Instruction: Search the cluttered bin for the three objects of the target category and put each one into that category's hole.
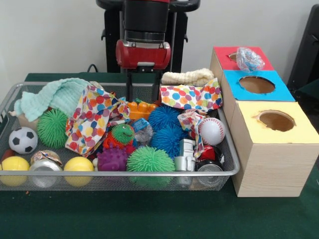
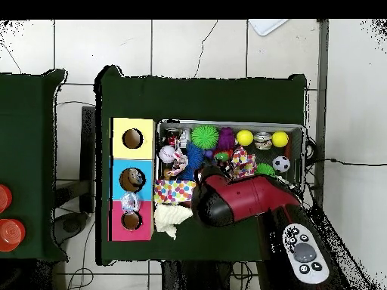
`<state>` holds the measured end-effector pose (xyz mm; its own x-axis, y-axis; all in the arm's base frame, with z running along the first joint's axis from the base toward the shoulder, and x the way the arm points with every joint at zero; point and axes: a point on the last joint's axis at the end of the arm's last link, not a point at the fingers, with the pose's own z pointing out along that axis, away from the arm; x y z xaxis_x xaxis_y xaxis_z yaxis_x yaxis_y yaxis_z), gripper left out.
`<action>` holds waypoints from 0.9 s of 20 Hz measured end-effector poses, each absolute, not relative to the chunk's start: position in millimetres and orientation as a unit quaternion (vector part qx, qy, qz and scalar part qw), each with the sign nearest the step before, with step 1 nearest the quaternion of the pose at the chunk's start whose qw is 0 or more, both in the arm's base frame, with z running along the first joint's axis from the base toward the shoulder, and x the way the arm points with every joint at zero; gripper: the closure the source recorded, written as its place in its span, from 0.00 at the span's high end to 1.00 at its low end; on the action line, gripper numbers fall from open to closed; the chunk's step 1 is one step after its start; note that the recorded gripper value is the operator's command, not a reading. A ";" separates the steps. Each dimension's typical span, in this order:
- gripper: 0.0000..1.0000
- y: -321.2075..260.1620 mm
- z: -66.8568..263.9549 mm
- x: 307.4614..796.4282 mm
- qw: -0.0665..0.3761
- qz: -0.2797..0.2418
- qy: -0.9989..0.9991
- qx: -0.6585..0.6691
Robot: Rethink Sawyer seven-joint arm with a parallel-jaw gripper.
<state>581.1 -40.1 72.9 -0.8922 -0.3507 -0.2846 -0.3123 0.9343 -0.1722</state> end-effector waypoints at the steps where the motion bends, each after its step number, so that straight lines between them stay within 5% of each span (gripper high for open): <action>1: 1.00 -43.3 69.2 580.2 0.154 -0.064 0.971 -0.170; 18: 1.00 -68.8 34.0 580.8 0.169 -0.078 0.969 -0.161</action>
<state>580.8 -68.8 34.0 -0.8910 -0.3388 -0.3022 -0.2861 0.9359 -0.2057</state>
